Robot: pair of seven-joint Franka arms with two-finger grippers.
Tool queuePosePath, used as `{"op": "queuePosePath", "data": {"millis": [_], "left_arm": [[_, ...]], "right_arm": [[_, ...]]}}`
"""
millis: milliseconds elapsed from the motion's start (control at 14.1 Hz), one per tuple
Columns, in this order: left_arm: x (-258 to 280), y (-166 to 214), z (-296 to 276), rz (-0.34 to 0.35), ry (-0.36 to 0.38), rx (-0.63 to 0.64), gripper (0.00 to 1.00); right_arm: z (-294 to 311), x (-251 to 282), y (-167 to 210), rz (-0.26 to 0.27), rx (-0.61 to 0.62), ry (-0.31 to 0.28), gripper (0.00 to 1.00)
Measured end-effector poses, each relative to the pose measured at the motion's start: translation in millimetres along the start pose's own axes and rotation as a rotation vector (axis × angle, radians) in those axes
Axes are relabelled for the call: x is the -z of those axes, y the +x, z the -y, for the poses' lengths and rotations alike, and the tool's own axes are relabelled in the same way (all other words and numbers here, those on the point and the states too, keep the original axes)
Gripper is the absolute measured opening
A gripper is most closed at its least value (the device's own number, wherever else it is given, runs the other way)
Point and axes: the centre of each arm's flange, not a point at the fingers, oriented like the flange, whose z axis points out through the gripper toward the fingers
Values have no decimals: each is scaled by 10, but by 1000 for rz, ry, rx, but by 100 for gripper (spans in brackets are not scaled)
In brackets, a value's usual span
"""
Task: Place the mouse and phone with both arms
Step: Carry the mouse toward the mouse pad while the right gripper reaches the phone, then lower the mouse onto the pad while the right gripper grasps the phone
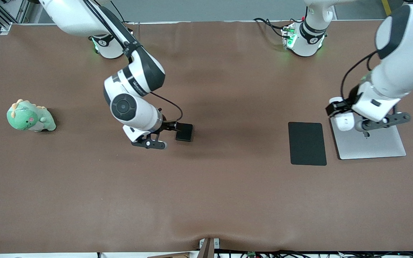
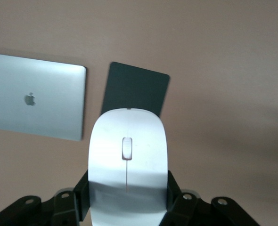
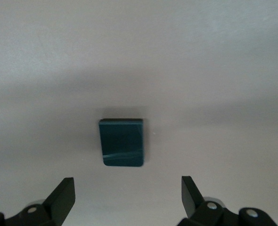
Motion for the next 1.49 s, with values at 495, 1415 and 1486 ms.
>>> {"op": "queuePosePath", "data": {"millis": [495, 1415, 1486], "left_arm": [[-687, 154, 387, -19, -18, -46, 62], [-3565, 176, 66, -63, -60, -114, 62], [-3568, 190, 59, -67, -59, -120, 62]], "right_arm": [[127, -591, 14, -16, 3, -42, 100], [314, -1283, -99, -64, 26, -100, 100], [314, -1291, -97, -66, 25, -99, 100]]}}
